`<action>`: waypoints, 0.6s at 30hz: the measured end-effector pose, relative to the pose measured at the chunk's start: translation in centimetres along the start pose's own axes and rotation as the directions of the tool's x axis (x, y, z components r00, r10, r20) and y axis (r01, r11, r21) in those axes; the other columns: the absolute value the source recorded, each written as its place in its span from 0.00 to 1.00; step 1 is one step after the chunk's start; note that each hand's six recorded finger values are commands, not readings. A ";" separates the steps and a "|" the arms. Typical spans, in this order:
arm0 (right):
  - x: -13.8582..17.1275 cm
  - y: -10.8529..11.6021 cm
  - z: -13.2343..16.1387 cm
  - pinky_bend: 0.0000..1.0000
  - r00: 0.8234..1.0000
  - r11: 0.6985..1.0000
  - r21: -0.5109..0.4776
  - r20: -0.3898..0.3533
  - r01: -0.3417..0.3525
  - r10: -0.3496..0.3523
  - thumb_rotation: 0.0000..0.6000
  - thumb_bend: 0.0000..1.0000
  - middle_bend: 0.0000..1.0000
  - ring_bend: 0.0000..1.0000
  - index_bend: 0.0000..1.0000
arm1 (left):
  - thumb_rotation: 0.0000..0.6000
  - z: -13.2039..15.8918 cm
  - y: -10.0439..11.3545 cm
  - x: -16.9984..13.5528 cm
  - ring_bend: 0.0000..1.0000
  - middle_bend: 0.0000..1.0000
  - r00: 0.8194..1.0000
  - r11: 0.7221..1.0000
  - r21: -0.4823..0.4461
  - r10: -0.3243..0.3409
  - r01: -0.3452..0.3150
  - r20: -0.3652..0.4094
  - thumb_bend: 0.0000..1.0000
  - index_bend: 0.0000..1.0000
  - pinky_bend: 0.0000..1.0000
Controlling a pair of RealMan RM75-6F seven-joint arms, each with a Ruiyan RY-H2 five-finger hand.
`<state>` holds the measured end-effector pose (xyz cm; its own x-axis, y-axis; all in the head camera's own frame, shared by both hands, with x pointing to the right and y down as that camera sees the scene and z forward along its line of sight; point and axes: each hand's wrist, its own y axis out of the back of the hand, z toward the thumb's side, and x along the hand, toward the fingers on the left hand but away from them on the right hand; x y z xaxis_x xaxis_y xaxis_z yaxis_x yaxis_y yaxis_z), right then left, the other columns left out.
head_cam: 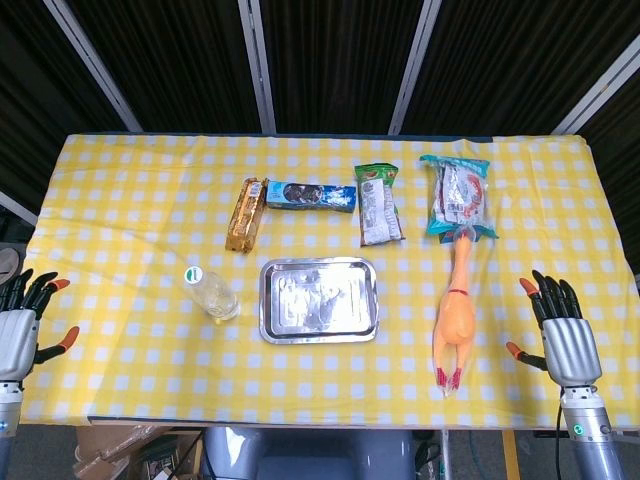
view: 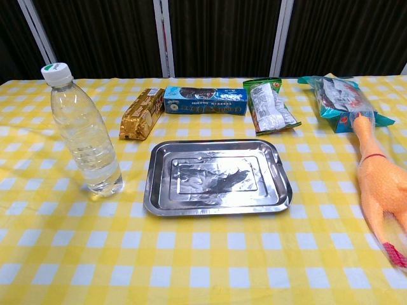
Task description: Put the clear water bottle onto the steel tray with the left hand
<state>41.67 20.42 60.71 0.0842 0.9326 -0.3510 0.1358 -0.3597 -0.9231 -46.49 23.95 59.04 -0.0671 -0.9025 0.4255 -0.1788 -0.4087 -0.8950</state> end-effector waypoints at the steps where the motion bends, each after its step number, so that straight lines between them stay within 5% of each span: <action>1: 0.0 0.0 0.0 0.00 1.000 1.000 0.002 0.000 0.000 0.000 1.00 0.05 0.00 0.00 0.11 | 1.00 0.0 0.0 0.0 0.00 0.13 1.000 1.000 0.001 -0.001 0.001 0.000 0.31 0.22 0.00; 18: 0.3 0.1 0.3 0.00 1.000 1.000 0.004 -0.004 -0.004 0.004 1.00 0.05 0.00 0.00 0.11 | 1.00 0.5 -0.3 -0.3 0.00 0.13 1.000 1.000 0.004 -0.005 0.005 0.012 0.31 0.21 0.00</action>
<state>41.46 20.70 60.43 0.0892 0.9309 -0.3543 0.1310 -0.3636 -0.9223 -45.90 24.26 59.14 -0.0545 -0.9020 0.4283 -0.1755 -0.4136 -0.8934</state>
